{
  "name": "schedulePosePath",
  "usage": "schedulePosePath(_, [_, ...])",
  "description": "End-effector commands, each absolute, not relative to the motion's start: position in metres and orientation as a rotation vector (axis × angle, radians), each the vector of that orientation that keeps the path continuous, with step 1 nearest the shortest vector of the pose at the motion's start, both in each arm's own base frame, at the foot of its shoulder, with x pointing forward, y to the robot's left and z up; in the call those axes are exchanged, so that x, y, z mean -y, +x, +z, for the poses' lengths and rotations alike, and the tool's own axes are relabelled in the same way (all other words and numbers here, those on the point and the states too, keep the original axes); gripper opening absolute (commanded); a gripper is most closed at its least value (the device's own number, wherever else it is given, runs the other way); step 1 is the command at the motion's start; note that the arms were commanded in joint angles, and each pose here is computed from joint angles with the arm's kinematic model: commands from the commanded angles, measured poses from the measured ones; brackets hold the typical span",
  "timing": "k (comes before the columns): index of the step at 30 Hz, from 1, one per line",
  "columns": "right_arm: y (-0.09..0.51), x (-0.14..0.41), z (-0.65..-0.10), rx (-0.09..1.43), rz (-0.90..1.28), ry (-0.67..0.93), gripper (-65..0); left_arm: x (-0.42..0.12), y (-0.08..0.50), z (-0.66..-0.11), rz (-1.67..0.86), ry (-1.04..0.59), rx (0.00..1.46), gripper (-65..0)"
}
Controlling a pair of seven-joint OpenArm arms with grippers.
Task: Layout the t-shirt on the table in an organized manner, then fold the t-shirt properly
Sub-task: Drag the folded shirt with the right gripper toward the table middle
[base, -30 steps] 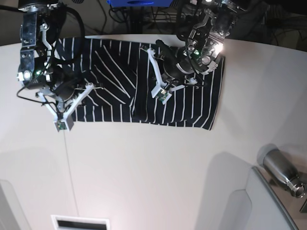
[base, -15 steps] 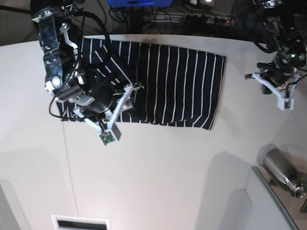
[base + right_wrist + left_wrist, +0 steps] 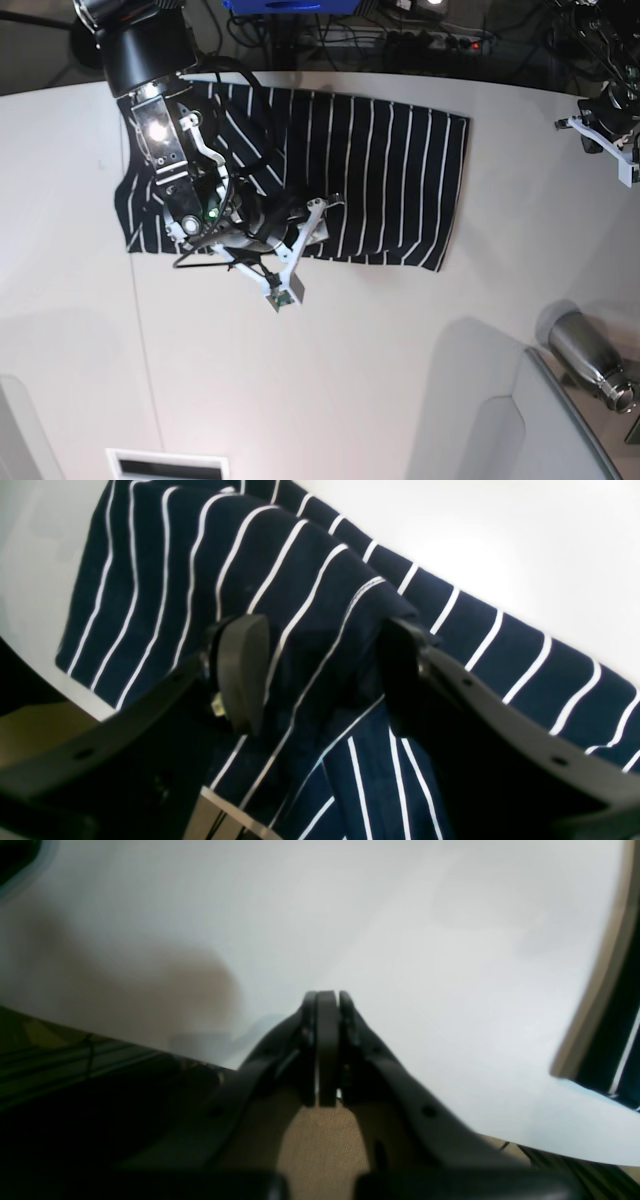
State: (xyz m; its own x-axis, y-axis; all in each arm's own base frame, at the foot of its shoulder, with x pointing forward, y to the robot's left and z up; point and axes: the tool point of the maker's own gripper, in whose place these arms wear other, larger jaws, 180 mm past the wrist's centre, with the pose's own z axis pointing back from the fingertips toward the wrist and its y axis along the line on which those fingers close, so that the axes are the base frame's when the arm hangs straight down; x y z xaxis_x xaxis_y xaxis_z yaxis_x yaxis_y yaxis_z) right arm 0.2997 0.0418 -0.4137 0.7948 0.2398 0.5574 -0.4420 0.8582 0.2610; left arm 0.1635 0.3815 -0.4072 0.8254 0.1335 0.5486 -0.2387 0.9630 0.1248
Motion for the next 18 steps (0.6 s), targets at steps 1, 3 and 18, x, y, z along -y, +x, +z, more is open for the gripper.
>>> schedulePosePath(1, [0.309, -0.047, -0.404, 0.577, 0.375, 0.413, -31.5, -0.39, 0.169, -0.396, 0.192, 0.216, 0.597, -65.0])
schedulePosePath(3, [0.311, -0.047, -0.404, 0.592, 0.368, 0.417, -31.5, -0.39, 0.169, -0.396, 0.192, 0.216, 0.597, -65.0])
schedulePosePath(18, [0.328, -0.014, -0.408, 0.628, 0.233, 0.397, -31.7, -0.387, 0.17, -0.397, 0.185, 0.212, 0.596, -65.0])
